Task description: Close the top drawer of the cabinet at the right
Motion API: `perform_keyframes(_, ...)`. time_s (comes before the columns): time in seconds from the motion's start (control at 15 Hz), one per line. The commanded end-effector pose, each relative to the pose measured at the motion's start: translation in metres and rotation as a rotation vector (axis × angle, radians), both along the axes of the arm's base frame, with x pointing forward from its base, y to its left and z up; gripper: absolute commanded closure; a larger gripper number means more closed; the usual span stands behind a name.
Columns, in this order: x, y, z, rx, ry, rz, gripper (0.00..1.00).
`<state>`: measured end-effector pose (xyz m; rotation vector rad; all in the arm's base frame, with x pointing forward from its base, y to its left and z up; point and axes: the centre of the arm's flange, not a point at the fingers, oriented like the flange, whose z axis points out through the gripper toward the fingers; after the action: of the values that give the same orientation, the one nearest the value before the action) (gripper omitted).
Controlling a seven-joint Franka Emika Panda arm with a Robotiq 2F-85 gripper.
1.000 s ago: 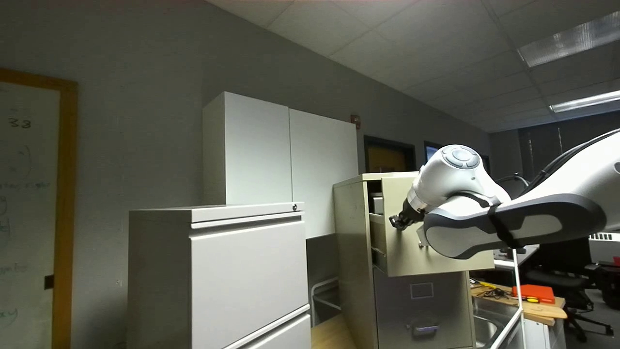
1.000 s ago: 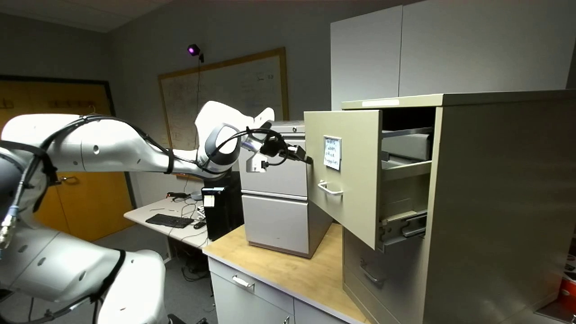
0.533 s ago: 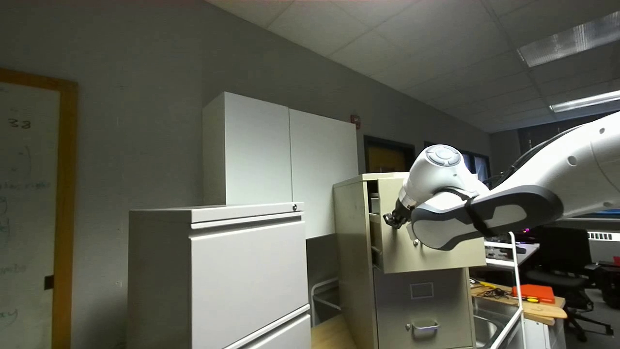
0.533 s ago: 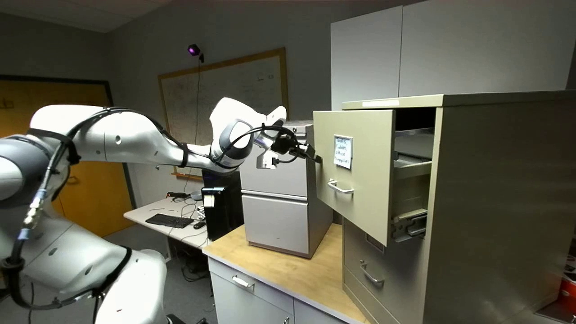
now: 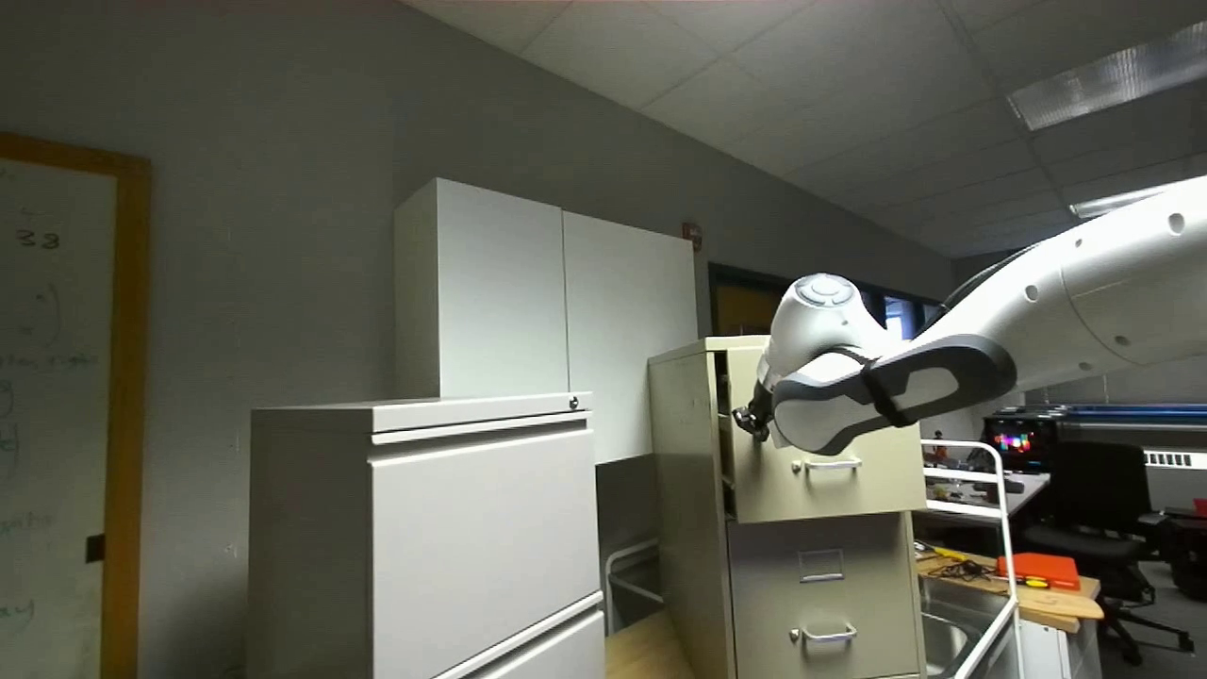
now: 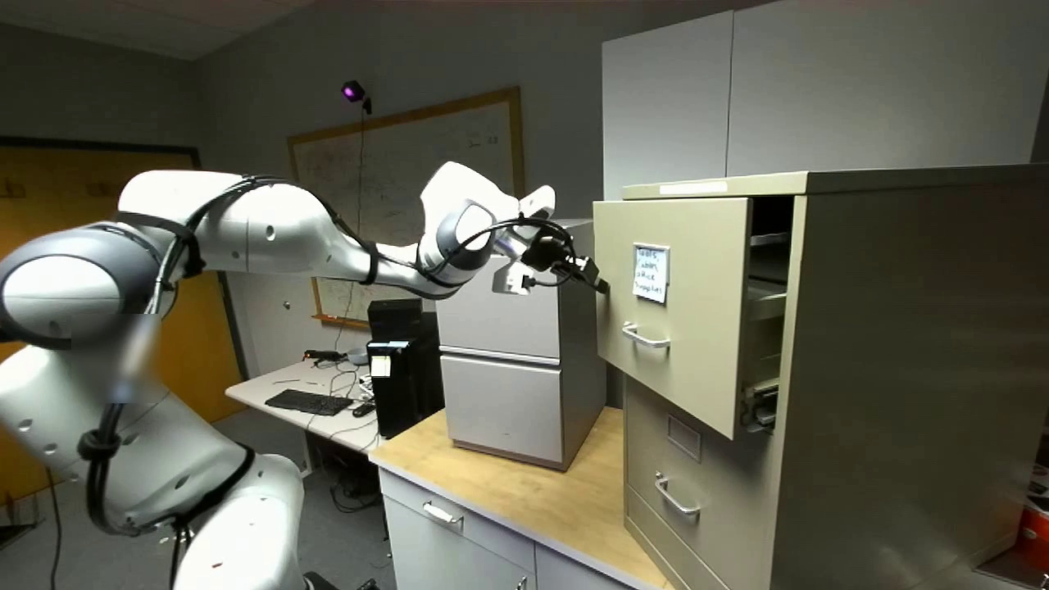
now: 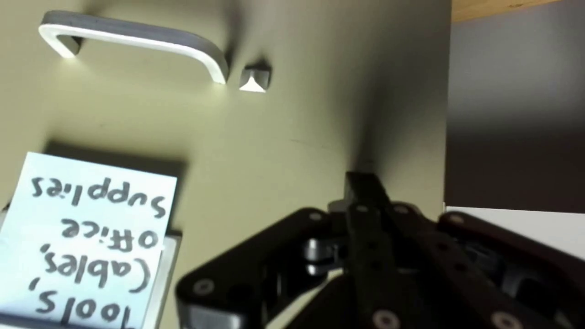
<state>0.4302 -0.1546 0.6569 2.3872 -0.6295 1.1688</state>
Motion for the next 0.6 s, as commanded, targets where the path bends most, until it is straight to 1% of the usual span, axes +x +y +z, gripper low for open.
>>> perform_keyframes(0.0,0.055,-0.029,0.014,0.05,-0.014,-0.01,1.0)
perform_keyframes(0.53,0.087,-0.057,0.029,0.153,0.015,-0.056,1.0)
